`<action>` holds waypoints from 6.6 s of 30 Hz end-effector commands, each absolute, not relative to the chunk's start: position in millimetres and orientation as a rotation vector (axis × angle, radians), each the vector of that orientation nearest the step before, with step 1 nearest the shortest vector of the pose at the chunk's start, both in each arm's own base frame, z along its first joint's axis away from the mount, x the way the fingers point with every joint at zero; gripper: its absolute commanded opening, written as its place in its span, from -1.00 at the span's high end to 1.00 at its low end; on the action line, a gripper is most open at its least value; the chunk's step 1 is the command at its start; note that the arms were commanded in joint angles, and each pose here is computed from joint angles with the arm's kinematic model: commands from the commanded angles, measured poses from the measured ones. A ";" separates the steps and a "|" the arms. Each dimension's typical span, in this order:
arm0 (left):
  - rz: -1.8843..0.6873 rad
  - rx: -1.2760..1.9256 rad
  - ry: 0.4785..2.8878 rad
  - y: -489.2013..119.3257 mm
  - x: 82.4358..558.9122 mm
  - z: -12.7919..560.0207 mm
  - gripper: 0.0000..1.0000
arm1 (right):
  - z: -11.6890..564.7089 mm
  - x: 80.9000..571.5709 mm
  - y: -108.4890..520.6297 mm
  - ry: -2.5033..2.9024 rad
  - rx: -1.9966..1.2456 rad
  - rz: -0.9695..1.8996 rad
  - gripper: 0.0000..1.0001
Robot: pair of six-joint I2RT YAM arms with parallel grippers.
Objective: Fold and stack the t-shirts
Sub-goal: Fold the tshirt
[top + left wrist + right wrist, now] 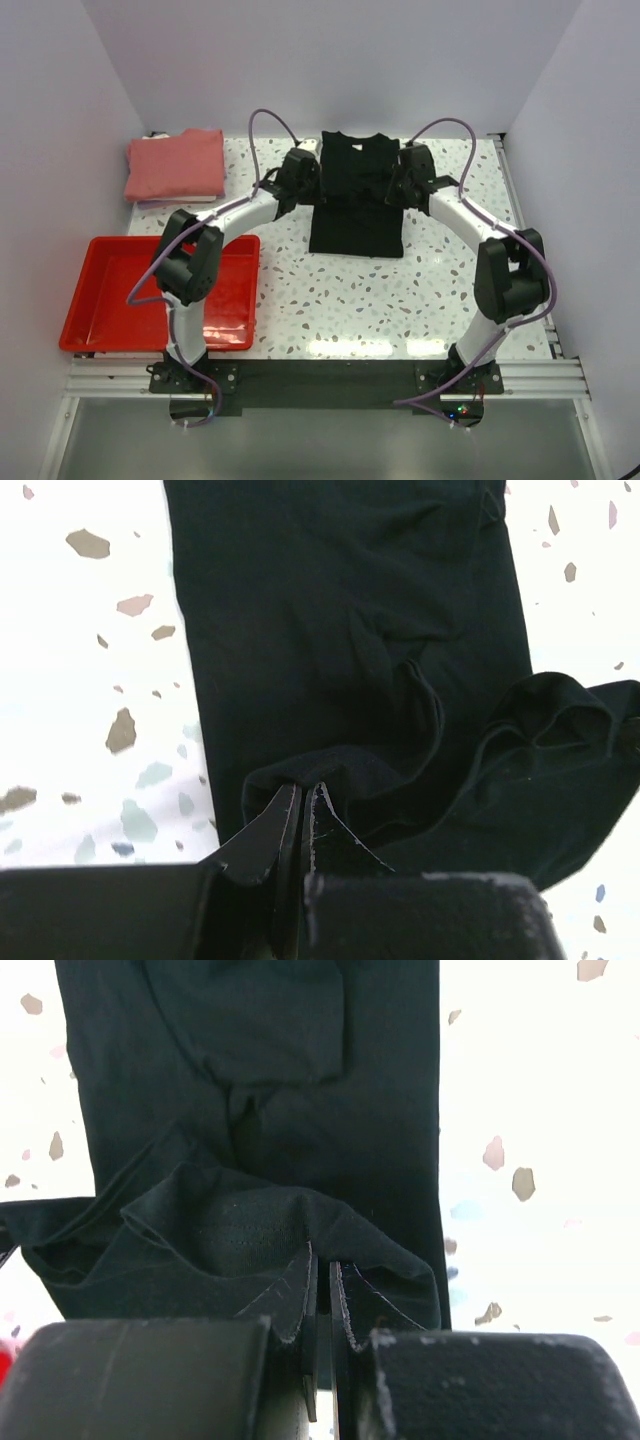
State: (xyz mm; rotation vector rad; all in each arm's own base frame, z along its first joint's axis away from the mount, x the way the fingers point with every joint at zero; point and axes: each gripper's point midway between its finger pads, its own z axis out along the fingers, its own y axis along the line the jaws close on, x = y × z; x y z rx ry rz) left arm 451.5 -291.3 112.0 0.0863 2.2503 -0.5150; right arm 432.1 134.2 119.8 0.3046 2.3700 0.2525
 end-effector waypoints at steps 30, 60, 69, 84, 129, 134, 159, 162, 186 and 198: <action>-0.524 0.111 2.142 -280.1 484.8 155.9 -1.00 | 131.2 494.1 128.9 2.358 0.232 0.325 -0.66; -0.640 -0.045 2.267 -214.2 301.6 114.7 -1.00 | 85.7 519.8 288.1 2.335 -0.040 0.741 -0.98; -0.647 -0.032 2.292 -224.3 312.2 103.5 -1.00 | 137.5 541.3 303.6 2.250 -0.034 0.838 -0.98; -0.624 0.025 2.379 -263.3 368.5 68.9 -0.45 | 144.2 365.6 114.4 2.289 0.318 0.258 -0.98; -0.563 0.125 2.347 -261.8 379.2 37.8 1.00 | 47.1 347.4 116.0 2.626 0.222 0.281 0.16; -0.559 0.132 2.349 -262.2 380.3 37.8 1.00 | 39.4 354.6 115.1 2.637 0.222 0.263 0.23; -0.739 0.047 2.228 -244.6 309.8 92.5 1.00 | 81.6 249.0 154.1 2.753 -0.022 0.677 1.00; -0.705 0.029 2.245 -232.7 281.9 97.8 1.00 | 94.9 214.9 160.8 2.791 -0.087 0.745 1.00; -0.732 -0.193 1.973 -159.0 215.8 220.0 1.00 | 219.2 69.4 200.5 2.858 -0.403 1.510 1.00; -0.645 -0.246 1.911 -156.7 243.4 230.6 1.00 | 214.4 91.2 206.9 2.845 -0.372 1.466 1.00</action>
